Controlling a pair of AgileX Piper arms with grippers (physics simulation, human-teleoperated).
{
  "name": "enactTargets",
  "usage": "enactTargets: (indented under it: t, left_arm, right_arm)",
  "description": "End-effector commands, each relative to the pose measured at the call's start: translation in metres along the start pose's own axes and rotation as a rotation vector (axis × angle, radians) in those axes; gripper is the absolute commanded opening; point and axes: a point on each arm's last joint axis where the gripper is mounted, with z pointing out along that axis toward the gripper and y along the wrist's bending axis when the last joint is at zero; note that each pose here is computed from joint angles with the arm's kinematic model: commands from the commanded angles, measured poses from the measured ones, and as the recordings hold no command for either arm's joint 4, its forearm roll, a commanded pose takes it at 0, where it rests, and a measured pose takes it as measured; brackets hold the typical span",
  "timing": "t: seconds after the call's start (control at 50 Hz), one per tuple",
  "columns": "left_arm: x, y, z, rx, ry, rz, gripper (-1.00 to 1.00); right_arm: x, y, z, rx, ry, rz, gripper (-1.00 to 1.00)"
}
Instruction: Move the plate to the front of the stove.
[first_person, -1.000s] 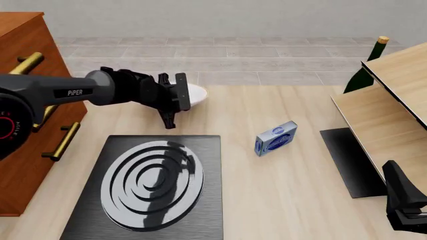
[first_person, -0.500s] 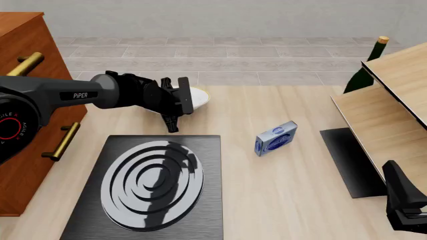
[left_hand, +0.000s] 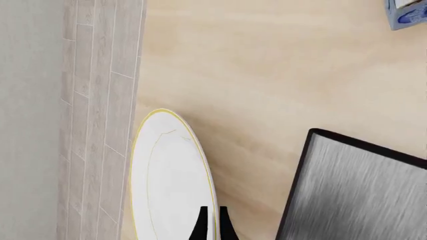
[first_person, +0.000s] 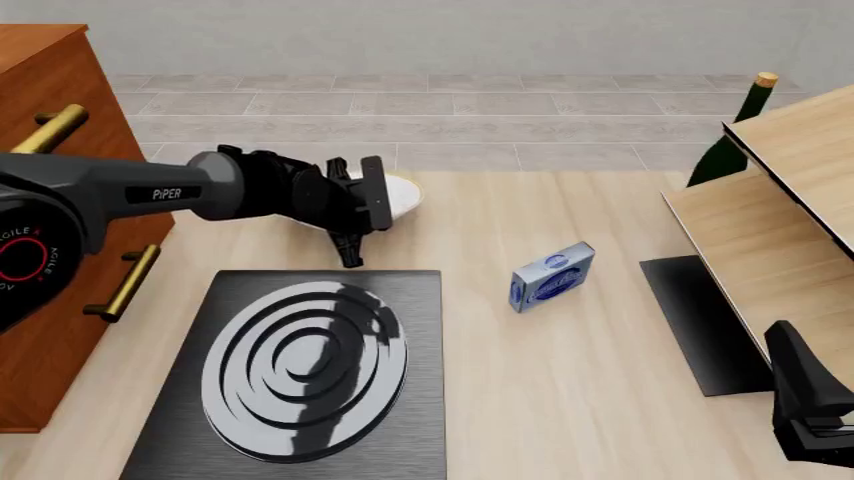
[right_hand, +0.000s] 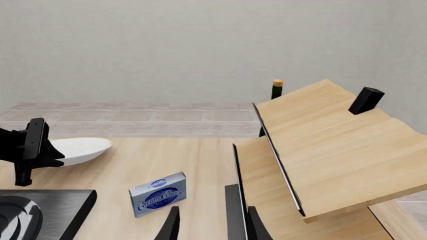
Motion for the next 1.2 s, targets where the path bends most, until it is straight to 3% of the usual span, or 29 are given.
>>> enactTargets:
  t: [0.02,0.34,0.36,0.68,1.2]
  left_arm:
    - [-0.002,-0.001,-0.001,0.004,-0.002,0.005,-1.00]
    - [0.007,0.006,-0.004,-0.022,0.005,0.021,-1.00]
    - [0.006,0.008,-0.004,-0.025,0.003,0.021,1.00]
    - [0.007,0.015,-0.012,-0.042,0.003,0.026,1.00]
    - [-0.004,0.004,-0.028,-0.033,-0.019,0.052,1.00]
  right_arm:
    - [0.000,0.000,0.000,0.000,0.000,0.000,1.00]
    - [0.000,0.000,0.000,0.000,0.000,0.000,1.00]
    - [0.000,0.000,0.000,0.000,0.000,0.000,1.00]
    - [0.000,0.000,0.000,0.000,0.000,0.000,1.00]
    - [0.000,0.000,0.000,0.000,0.000,0.000,1.00]
